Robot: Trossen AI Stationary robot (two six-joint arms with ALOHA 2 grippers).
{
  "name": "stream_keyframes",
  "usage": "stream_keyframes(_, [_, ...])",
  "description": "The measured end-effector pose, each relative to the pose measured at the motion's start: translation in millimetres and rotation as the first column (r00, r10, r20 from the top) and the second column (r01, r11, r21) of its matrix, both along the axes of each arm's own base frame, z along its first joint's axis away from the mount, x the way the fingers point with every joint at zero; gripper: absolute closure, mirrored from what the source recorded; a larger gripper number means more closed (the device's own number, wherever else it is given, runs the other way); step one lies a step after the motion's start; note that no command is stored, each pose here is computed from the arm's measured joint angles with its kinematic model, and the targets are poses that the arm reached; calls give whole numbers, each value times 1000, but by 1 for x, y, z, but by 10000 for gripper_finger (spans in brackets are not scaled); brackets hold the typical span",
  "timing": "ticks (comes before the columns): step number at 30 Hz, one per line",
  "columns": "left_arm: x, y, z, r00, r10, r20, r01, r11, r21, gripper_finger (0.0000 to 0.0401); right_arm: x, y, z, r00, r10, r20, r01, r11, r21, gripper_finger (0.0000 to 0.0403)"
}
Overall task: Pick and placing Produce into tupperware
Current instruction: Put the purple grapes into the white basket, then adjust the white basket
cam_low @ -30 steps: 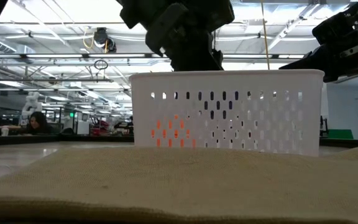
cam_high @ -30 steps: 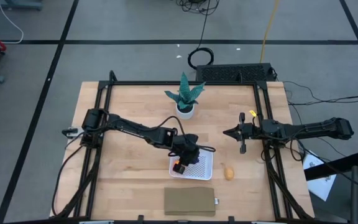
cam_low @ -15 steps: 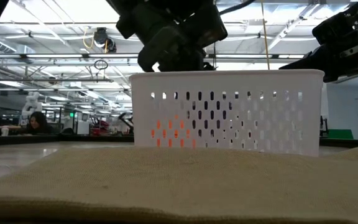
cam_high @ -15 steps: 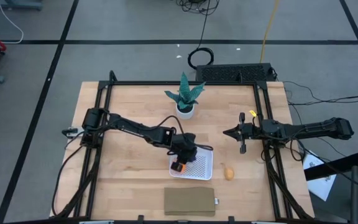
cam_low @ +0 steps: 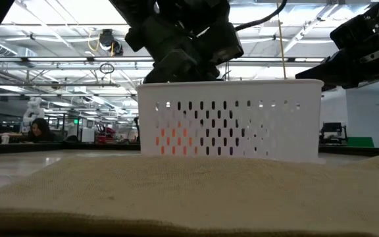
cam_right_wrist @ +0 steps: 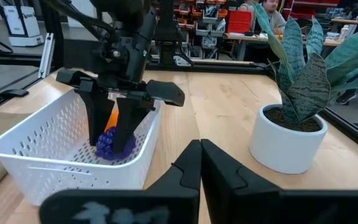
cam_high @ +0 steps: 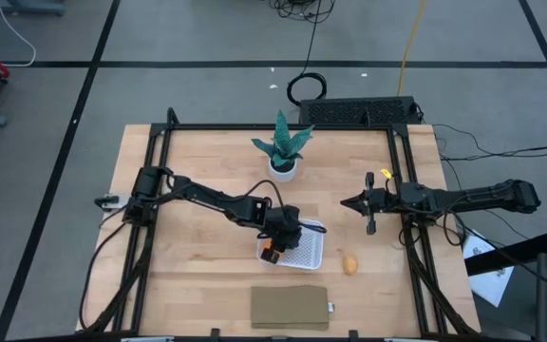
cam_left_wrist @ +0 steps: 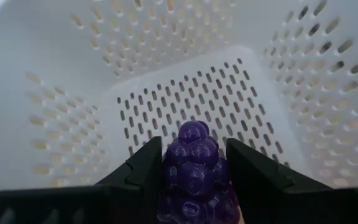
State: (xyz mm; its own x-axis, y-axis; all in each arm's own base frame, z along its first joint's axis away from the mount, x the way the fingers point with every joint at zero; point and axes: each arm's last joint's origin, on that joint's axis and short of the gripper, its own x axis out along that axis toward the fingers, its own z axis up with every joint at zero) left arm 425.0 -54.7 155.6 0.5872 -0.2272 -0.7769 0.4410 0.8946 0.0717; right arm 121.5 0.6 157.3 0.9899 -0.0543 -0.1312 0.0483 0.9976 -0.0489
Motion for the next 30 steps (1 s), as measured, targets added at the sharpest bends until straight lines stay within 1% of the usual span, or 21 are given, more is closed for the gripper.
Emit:
stream_keyframes(5, [0,0,0,1000,-1,-2,1,1000,0,242,0,0,0,1000,0,-3,0,1000,0,403])
stream_keyframes(14, [0,-3,0,1000,-8,-1,8,1000,0,166,0,0,0,1000,0,0,0,1000,0,403])
stream_keyframes(16, [0,-3,0,1000,-8,-1,8,1000,0,159,0,0,0,1000,0,0,0,1000,-1,403])
stream_keyframes(19, [3,-4,5,1000,-10,15,10,1000,-2,158,0,0,0,1000,0,0,0,1000,0,403])
stream_keyframes(22, [6,-6,13,999,-17,30,17,1000,0,163,0,0,0,1000,0,0,0,1000,0,403])
stream_keyframes(24, [7,-8,23,999,-26,38,26,1000,4,167,0,0,0,1000,0,0,0,1000,0,403])
stream_keyframes(26, [10,-10,37,996,-37,79,37,999,7,171,0,0,0,1000,0,0,0,1000,0,403])
stream_keyframes(28, [7,-11,50,996,-42,78,41,999,12,175,0,0,0,1000,0,2,0,1000,0,403])
stream_keyframes(30, [6,-10,65,995,-14,102,13,1000,18,180,0,0,0,1000,0,5,0,1000,1,403])
